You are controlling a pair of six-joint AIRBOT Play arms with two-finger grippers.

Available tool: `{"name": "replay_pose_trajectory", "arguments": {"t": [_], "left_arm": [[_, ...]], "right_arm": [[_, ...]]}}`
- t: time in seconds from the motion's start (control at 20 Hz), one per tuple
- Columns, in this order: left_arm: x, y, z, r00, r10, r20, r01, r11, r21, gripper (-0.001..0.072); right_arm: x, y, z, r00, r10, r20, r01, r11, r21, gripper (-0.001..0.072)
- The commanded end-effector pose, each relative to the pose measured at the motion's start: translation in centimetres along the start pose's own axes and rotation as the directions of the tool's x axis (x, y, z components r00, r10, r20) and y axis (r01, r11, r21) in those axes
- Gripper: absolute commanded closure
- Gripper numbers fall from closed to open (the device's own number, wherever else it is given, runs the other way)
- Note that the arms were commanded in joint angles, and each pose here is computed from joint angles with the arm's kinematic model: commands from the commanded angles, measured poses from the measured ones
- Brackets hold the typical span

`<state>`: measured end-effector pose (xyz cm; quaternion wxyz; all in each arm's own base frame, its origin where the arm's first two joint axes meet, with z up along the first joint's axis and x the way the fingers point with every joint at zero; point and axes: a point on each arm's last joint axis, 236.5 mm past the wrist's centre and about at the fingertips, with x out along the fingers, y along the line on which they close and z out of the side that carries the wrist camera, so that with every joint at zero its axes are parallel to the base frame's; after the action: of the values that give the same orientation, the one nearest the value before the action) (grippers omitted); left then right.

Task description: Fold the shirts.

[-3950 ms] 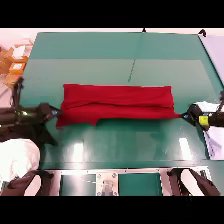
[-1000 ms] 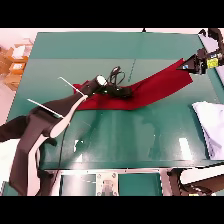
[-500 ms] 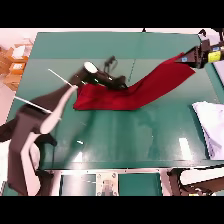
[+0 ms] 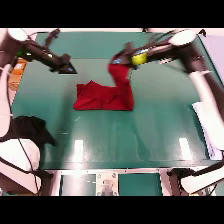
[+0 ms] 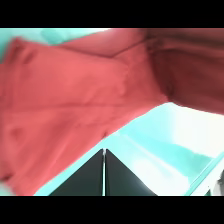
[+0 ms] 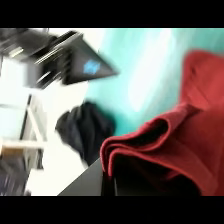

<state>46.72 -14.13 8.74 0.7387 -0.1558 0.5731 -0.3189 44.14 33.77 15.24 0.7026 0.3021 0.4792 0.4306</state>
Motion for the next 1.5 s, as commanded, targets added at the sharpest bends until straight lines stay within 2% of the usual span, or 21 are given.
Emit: {"name": "replay_pose_trajectory", "arguments": {"t": [0.0,0.05,0.1,0.15,0.25,0.3,0.4,0.5,0.6,0.7,0.9,1.15,1.2,1.25,1.3,1.35,1.45], "left_arm": [[-3.5,3.2,-1.1,0.998,0.055,0.000,-0.055,0.998,-0.043,0.0680],[-3.7,3.5,-1.1,0.998,0.058,0.006,-0.058,0.998,-0.038,0.0681],[-3.9,3.8,-1.1,0.998,0.063,0.007,-0.063,0.998,-0.025,0.0681],[-3.9,3.8,-1.1,0.998,0.064,0.008,-0.063,0.998,-0.017,0.0681],[-3.9,3.9,-1.1,0.998,0.065,0.006,-0.066,0.998,0.013,0.0680],[-3.9,3.9,-1.1,0.998,0.066,0.005,-0.066,0.998,0.016,0.0680],[-3.9,3.9,-1.2,0.998,0.064,0.001,-0.064,0.998,0.023,0.0680],[-3.9,3.9,-1.2,0.998,0.065,0.001,-0.065,0.998,0.023,0.0680],[-3.9,3.9,-1.3,0.998,0.065,0.000,-0.065,0.998,0.023,0.0680],[-3.9,3.9,-1.2,0.998,0.066,0.003,-0.066,0.998,0.023,0.0680],[-3.9,4.1,-1.2,0.997,0.074,0.002,-0.074,0.997,0.021,0.0680],[-4.0,4.7,-1.3,0.995,0.100,0.000,-0.100,0.995,0.020,0.0680],[-4.0,4.7,-1.3,0.995,0.100,0.000,-0.100,0.995,0.021,0.0681],[-4.0,4.7,-1.3,0.995,0.100,0.000,-0.100,0.995,0.021,0.0680],[-4.0,4.7,-1.3,0.995,0.099,-0.001,-0.099,0.995,0.020,0.0680],[-4.0,4.7,-1.3,0.995,0.099,-0.001,-0.099,0.995,0.020,0.0681],[-4.0,4.7,-1.3,0.995,0.099,-0.002,-0.099,0.995,0.021,0.0680]], "right_arm": [[14.3,-1.0,-1.0,0.977,-0.061,0.203,0.062,0.998,0.002,0.0586],[17.7,-2.5,-1.8,0.964,-0.092,0.249,0.092,0.996,0.010,0.0302],[20.0,-4.4,-2.3,0.950,-0.125,0.288,0.128,0.992,0.007,0.0201],[20.7,-5.9,-2.7,0.948,-0.146,0.284,0.147,0.989,0.019,0.0227],[18.3,-8.4,-1.3,0.957,-0.166,0.238,0.159,0.986,0.052,0.0227],[15.9,-9.3,0.0,0.962,-0.166,0.215,0.154,0.985,0.072,0.0227],[9.4,-11.1,2.8,0.966,-0.177,0.187,0.161,0.982,0.097,0.0306],[2.2,-13.4,4.3,0.966,-0.211,0.146,0.196,0.974,0.115,0.0306],[-5.0,-17.1,3.8,0.951,-0.299,0.084,0.279,0.941,0.189,0.0298],[-9.0,-21.6,1.1,0.923,-0.386,-0.006,0.372,0.887,0.275,0.0152],[-6.6,-26.8,-6.5,0.914,-0.376,-0.151,0.404,0.821,0.404,0.0151],[2.0,-24.5,-8.1,0.962,-0.240,-0.128,0.272,0.872,0.407,0.0152],[3.3,-23.5,-7.5,0.971,-0.214,-0.104,0.238,0.884,0.402,0.0157],[4.0,-22.6,-6.9,0.976,-0.200,-0.087,0.218,0.894,0.392,0.0262],[4.2,-21.7,-6.2,0.979,-0.190,-0.078,0.205,0.907,0.368,0.0650],[3.9,-20.4,-5.2,0.983,-0.166,-0.076,0.182,0.921,0.344,0.0696],[1.5,-17.3,-2.3,0.992,-0.118,-0.051,0.127,0.950,0.284,0.0696]]}}
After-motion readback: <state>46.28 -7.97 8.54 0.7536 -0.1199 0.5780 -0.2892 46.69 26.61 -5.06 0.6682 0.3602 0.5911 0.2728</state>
